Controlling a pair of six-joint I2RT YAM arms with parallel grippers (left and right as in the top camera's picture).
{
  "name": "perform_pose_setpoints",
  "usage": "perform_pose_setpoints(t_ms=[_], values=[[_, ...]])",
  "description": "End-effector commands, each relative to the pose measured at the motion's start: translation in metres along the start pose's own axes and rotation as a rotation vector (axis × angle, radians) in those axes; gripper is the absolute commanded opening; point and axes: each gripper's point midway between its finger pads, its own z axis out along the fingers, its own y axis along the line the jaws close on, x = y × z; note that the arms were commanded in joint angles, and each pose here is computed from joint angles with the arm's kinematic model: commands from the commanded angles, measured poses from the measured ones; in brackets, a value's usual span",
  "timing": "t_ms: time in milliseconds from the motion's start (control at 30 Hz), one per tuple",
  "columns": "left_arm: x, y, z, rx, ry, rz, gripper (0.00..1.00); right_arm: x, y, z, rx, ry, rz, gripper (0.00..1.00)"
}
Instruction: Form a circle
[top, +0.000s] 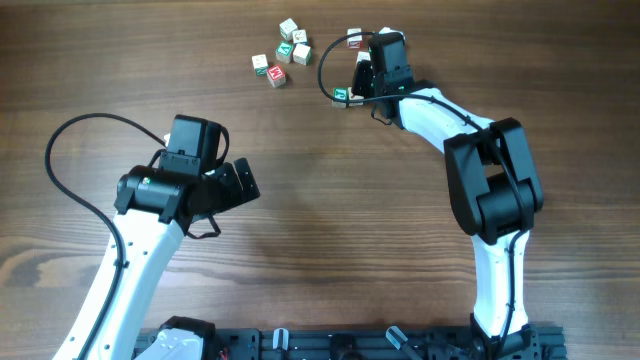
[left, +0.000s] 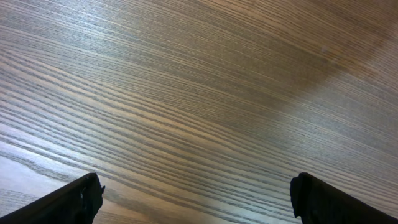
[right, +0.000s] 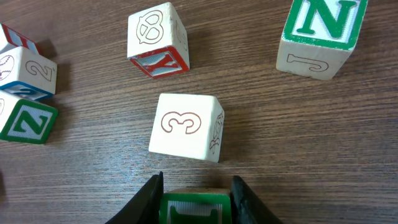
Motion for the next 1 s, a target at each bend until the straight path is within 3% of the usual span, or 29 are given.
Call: perform_pose_setpoints(t_ms=[0, 133, 267, 400, 500, 600, 967], values=[[0.0, 0.001, 0.0, 0.005, 0.004, -0.003, 1.0, -0.029, 0.007, -0.028, 0.0, -0.037, -0.008, 0.26], [0.0, 0.001, 0.0, 0.005, 0.004, -0.003, 1.0, -0.072, 0.018, -0.127, 0.009, -0.063, -0.045, 0.25], [0.0, 0.001, 0.0, 0.005, 0.004, -0.003, 1.0, -0.085, 0.004, -0.236, 0.083, -0.078, 0.025, 0.24], [0.0, 0.001, 0.0, 0.005, 0.004, -0.003, 1.0, -0.066, -0.035, -0.338, 0.222, -0.088, 0.203, 0.24], [0.0, 0.001, 0.0, 0.005, 0.004, -0.003, 1.0, -0.035, -0.065, -0.378, 0.345, -0.05, 0.34, 0.24], [0.0, 0.001, 0.0, 0.005, 0.004, -0.003, 1.0, 0.002, -0.094, -0.395, 0.51, 0.014, 0.491, 0.24], [0.0, 0.001, 0.0, 0.005, 0.004, -0.003, 1.0, 0.084, -0.132, -0.322, 0.667, 0.013, 0.804, 0.24]])
